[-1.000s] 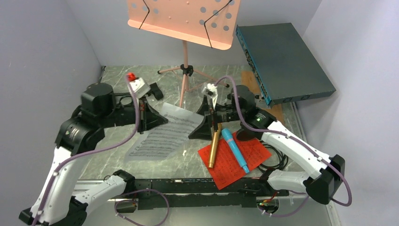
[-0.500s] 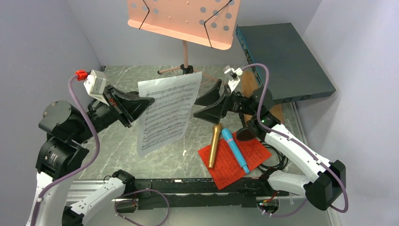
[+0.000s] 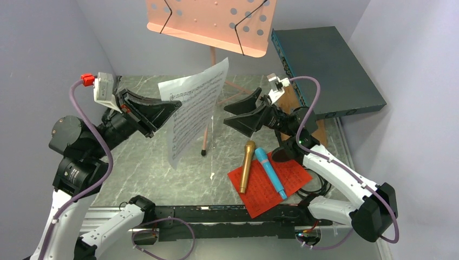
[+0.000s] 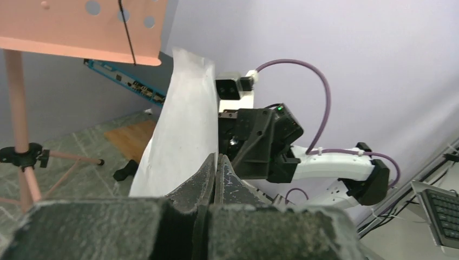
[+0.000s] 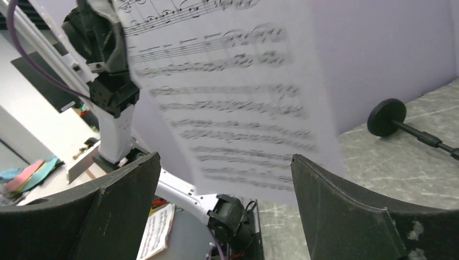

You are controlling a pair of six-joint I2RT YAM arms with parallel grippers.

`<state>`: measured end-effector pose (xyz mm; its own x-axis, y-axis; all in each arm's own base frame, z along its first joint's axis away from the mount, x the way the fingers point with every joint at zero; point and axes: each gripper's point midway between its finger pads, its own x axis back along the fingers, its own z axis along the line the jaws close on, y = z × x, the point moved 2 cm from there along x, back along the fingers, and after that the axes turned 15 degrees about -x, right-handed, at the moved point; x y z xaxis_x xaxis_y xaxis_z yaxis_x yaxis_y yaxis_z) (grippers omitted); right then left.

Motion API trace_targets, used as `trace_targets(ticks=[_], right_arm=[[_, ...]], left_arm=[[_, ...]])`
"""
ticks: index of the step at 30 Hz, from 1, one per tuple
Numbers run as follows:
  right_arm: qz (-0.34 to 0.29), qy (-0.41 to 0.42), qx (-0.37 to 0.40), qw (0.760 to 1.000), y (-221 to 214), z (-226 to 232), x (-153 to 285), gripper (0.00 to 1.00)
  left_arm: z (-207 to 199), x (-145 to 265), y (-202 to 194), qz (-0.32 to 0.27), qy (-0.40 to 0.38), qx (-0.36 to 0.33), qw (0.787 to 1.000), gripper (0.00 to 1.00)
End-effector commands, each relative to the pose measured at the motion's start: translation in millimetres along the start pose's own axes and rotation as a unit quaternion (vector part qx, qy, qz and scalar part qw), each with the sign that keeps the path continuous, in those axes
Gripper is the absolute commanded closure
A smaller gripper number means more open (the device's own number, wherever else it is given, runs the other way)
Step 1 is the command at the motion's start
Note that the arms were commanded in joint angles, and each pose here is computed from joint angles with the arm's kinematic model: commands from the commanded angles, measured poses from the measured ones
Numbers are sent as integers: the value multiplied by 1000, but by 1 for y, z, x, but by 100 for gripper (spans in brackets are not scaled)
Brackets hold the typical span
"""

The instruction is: Set up the instrument practice props

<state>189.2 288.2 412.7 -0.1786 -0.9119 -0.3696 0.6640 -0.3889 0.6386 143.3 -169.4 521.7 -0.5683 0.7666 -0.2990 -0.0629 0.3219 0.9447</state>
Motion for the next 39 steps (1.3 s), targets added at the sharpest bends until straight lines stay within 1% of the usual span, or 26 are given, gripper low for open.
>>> trace_targets(ticks=[1,4,7,11,15,18,20,21,26,29,32,36,39], right_arm=[[-40,10,23,999,13,3,-1,8],[-35,40,35,998,13,8,-4,11],[-38,38,56,997,20,6,-6,15],[-44,66,50,996,27,12,-6,18],[-30,102,44,993,24,22,-6,21],[-31,95,43,994,23,19,-4,22],[-27,106,48,993,23,26,-3,24],[-26,111,48,992,23,28,-3,24],[-35,78,71,994,30,23,1,25],[-51,70,80,993,40,22,10,23],[-51,57,76,994,50,18,15,21],[-10,93,82,992,47,34,11,21],[4,121,88,989,42,48,14,21]], left_arm=[[-22,2,31,-46,-47,2,998,100],[-25,0,34,-52,-59,12,997,100],[-29,-3,37,-54,-77,17,995,100],[-32,-8,40,-58,-93,20,994,100],[-32,-11,42,-66,-97,20,993,100],[-34,-14,44,-70,-108,19,992,100],[-32,-16,43,-68,-107,22,992,100],[-34,-16,48,-80,-112,17,990,100],[-38,-20,51,-83,-131,24,988,100],[-40,-19,53,-82,-136,21,987,100],[-43,-15,57,-84,-136,12,987,100],[-40,-14,57,-92,-129,4,987,100],[-38,-19,53,-91,-133,11,987,100]])
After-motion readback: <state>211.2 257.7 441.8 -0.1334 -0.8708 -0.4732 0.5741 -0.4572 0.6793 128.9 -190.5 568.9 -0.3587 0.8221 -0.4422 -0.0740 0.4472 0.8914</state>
